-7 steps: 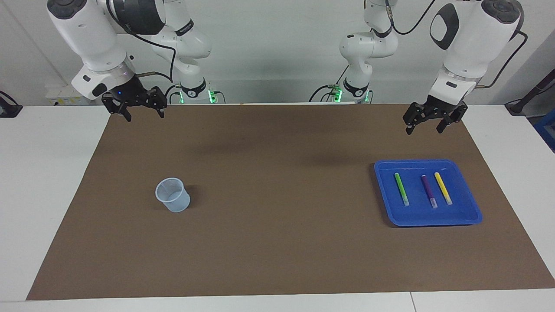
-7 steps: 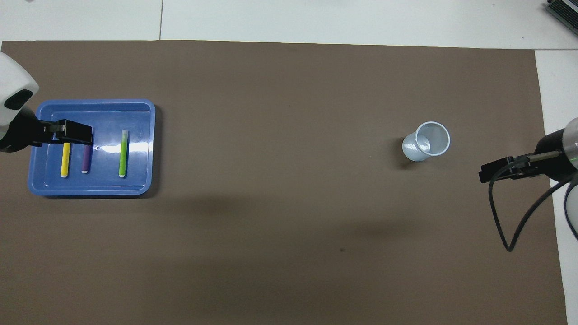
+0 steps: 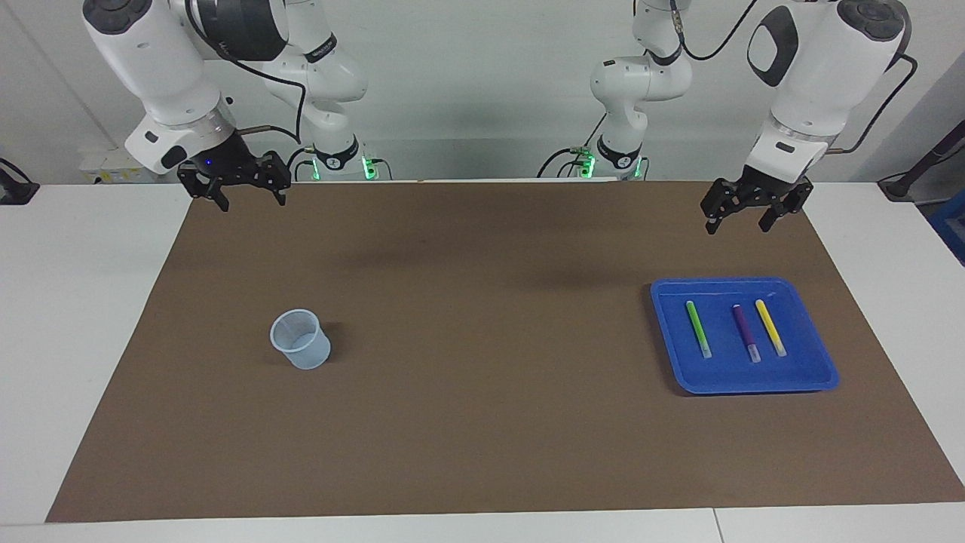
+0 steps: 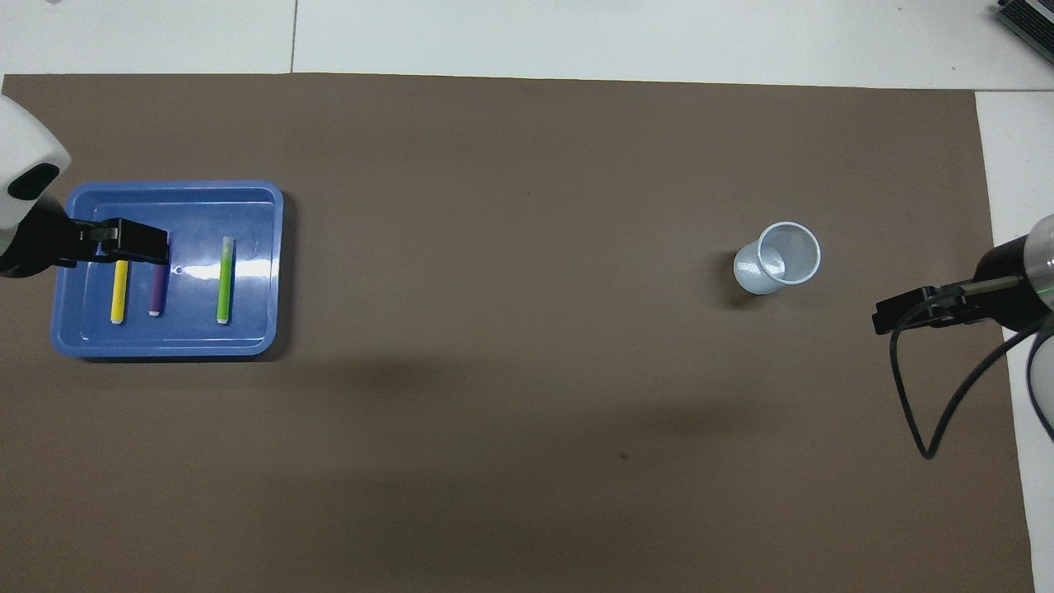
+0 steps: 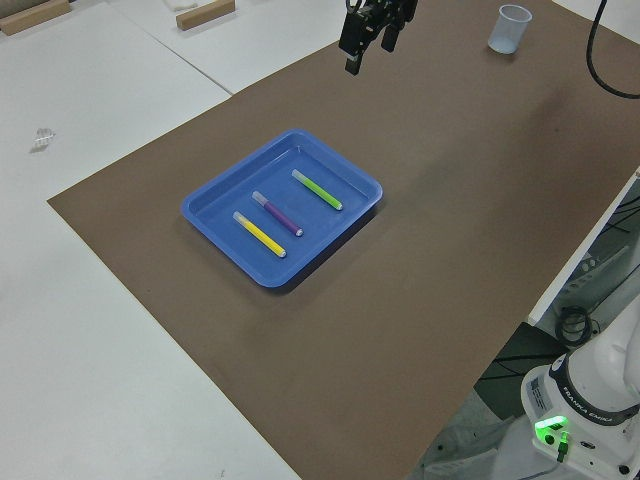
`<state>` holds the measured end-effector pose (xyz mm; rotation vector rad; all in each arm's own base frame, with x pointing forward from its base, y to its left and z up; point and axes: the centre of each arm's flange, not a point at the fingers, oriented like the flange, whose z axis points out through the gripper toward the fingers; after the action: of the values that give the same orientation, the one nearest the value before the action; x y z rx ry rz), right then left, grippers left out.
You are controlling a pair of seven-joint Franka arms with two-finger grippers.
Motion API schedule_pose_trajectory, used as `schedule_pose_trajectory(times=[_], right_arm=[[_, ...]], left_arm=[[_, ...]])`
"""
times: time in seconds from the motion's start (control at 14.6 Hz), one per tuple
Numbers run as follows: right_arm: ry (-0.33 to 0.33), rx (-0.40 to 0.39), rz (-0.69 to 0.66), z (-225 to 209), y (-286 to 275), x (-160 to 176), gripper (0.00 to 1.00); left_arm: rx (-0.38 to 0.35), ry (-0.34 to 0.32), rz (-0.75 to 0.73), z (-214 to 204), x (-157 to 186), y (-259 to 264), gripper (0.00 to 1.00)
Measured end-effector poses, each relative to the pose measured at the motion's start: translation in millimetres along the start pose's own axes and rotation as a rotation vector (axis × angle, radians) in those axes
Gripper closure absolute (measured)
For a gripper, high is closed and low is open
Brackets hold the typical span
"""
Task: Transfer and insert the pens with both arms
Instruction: 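Move the left gripper over the green pen in the blue tray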
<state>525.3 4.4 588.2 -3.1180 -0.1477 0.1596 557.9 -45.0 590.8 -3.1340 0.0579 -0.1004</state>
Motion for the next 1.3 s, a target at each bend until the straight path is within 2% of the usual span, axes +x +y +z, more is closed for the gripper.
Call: schedule_pose_trajectory(times=[0.21, 0.69, 1.1, 1.3], right_arm=[[-0.003, 0.0, 0.0, 1.3, 0.0, -0.1, 0.0], [-0.012, 0.001, 0.001, 5.6, 0.7, -0.3, 0.0], [-0.011, 0.001, 0.002, 5.4, 1.0, -0.6, 0.0], [-0.011, 0.002, 0.005, 5.3, 2.6, -0.8, 0.0]], left_arm=[[0.0, 0.003, -0.001, -0.3, 0.4, -0.4, 0.0], [-0.004, 0.083, -0.001, -6.5, 8.7, 0.0, 0.0], [-0.005, 0.101, -0.03, -7.3, 10.6, -2.5, 0.0], [-0.005, 0.076, -0.03, 7.2, 11.4, -2.1, 0.0]])
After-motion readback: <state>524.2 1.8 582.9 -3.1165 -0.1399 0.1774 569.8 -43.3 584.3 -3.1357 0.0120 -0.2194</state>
